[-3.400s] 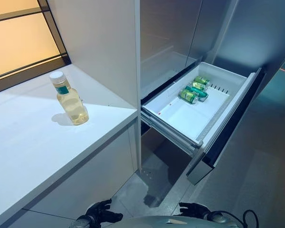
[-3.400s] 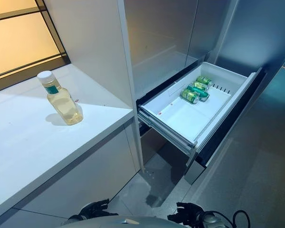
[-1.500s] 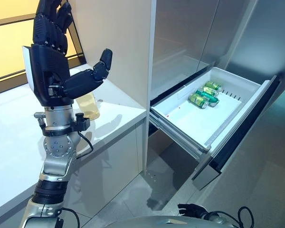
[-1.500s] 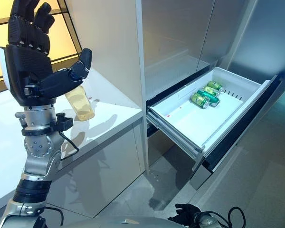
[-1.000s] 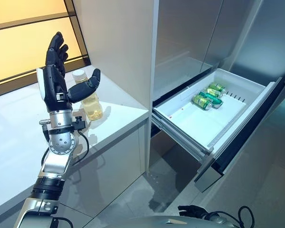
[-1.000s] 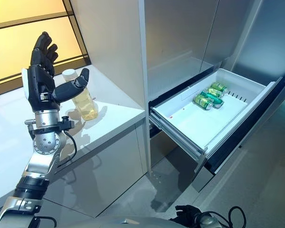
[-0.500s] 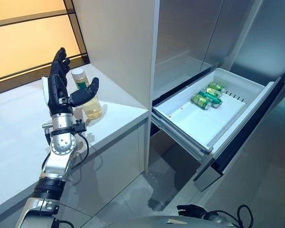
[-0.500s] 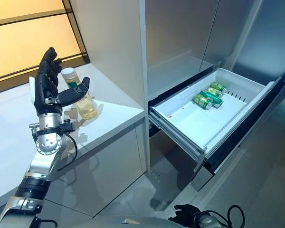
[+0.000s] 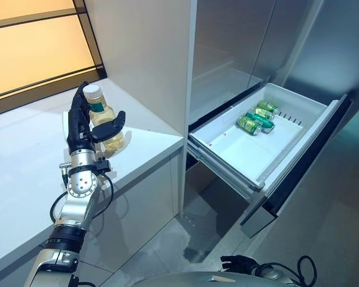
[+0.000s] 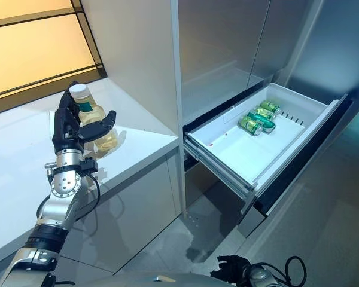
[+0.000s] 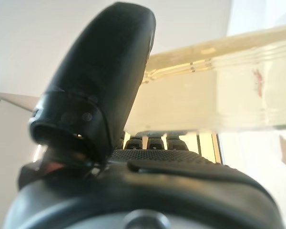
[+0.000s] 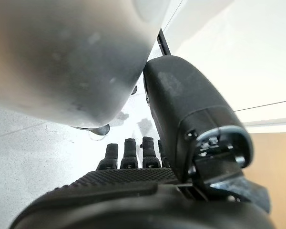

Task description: Put drinks into fridge and close the fridge

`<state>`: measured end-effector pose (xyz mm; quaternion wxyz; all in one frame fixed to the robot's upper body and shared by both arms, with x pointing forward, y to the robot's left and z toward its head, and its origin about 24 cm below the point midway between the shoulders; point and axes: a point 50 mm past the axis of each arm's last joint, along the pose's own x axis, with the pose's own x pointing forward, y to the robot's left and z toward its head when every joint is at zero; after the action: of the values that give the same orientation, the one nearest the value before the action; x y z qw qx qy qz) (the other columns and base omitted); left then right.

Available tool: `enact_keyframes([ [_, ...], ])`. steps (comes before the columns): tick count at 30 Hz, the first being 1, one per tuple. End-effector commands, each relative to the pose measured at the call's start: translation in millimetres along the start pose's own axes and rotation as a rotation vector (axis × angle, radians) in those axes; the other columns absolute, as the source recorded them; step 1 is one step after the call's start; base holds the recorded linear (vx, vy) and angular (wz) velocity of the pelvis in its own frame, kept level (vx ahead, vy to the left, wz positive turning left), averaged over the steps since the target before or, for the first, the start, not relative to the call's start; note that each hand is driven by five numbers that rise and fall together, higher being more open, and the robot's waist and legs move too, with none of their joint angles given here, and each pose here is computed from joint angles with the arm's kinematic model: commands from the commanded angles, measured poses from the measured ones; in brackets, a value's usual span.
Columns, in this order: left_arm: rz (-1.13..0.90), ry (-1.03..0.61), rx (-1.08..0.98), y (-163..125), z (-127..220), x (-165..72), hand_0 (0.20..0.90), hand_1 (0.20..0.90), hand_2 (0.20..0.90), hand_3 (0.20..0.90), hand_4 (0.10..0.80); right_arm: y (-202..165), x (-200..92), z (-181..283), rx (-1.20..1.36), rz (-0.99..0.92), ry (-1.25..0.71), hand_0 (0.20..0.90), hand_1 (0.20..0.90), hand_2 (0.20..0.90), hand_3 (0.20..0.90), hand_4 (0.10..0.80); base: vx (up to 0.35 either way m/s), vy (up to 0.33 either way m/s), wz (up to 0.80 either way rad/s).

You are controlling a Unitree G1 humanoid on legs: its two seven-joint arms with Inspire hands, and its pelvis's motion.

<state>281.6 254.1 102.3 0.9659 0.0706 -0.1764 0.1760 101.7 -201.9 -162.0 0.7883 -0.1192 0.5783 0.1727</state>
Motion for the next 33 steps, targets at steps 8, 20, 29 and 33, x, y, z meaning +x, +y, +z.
enact_keyframes([
  [8,0.012,-0.161,-0.033,-6,27,23,0.900,0.900,0.900,0.900,0.800,0,-4,-20,-0.057,0.027,0.077,0.900,0.900,0.900,0.900,0.800,-0.001,0.002,-0.02],
  [20,0.012,-0.268,-0.209,-10,49,25,0.300,0.300,0.300,0.200,0.100,3,-3,-19,-0.059,0.029,0.067,0.900,0.900,0.900,0.900,0.800,0.000,0.000,0.00],
  [29,-0.047,-0.506,-0.399,-21,100,17,0.300,0.300,0.300,0.200,0.100,3,-2,-16,-0.065,0.022,0.052,0.900,0.900,0.900,0.900,0.800,0.000,0.000,0.00],
  [33,-0.128,-0.572,-0.481,-26,119,11,0.300,0.300,0.300,0.200,0.100,0,-1,-2,-0.059,-0.013,-0.028,0.900,0.900,0.900,0.900,0.800,-0.006,-0.008,0.00],
])
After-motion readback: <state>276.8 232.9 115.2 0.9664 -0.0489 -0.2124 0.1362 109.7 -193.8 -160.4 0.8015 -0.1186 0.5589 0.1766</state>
